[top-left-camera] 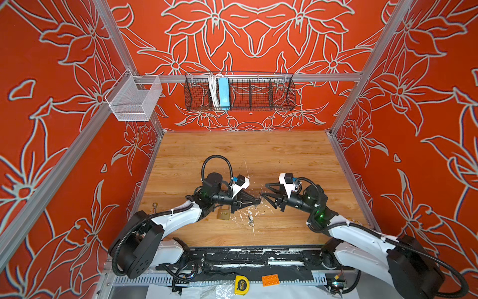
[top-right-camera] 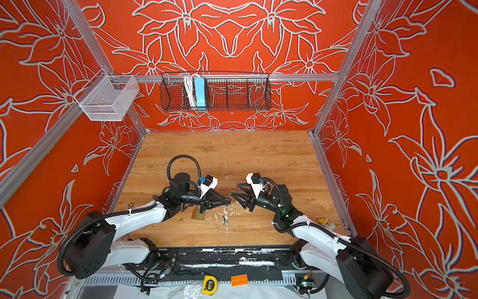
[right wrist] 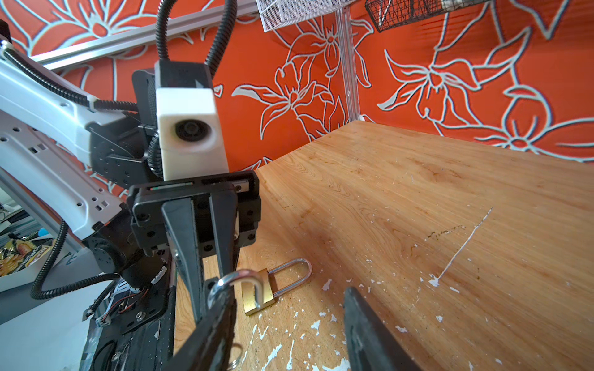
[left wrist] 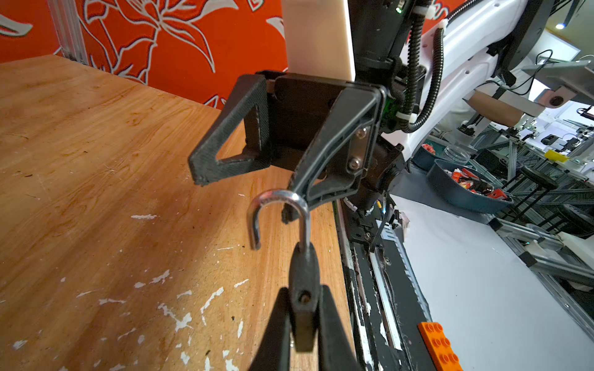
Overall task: Unlock with the key
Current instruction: 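Close the right gripper on the open shackle above the left gripper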
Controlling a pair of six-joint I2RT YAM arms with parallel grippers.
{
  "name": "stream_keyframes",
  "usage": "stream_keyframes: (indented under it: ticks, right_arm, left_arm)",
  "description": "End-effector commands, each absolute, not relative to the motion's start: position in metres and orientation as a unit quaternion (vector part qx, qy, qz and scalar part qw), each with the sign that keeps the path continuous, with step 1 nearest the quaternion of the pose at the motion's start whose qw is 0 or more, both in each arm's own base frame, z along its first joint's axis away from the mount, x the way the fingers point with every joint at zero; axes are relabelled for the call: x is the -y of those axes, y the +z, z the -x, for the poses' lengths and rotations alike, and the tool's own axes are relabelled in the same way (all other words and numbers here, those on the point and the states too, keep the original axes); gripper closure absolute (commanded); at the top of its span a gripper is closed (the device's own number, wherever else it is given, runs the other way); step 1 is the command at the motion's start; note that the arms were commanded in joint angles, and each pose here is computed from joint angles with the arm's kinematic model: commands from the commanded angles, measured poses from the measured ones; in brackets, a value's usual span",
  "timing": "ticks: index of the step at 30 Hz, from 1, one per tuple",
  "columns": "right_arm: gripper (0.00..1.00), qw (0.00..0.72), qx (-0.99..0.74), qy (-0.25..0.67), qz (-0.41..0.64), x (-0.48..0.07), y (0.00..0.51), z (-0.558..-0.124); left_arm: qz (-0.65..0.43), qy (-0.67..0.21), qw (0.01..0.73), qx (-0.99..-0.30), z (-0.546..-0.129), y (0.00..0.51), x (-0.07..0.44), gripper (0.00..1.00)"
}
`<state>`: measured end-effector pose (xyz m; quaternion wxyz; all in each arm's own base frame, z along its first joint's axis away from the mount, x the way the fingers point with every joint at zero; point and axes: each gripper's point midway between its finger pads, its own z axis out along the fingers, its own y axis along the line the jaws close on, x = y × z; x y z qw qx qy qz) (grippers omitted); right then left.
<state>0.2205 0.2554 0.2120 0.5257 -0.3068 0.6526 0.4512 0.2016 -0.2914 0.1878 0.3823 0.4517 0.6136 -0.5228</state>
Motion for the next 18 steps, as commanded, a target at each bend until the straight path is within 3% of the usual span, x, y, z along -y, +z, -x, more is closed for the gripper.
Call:
stream_keyframes:
  ticks: [1, 18]
  right_arm:
    - [0.44, 0.538, -0.635, 0.457, 0.313, -0.258, 0.230, -0.222]
    - [0.44, 0.502, -0.633, 0.479, 0.343, -0.270, 0.223, -0.217]
  left_arm:
    - [-0.469, -0.536, 0.393, -0.581, -0.201, 0.205, 0.295, 1.00]
    - [-0.465, -0.527, 0.413, -0.580, -0.201, 0.211, 0.292, 1.00]
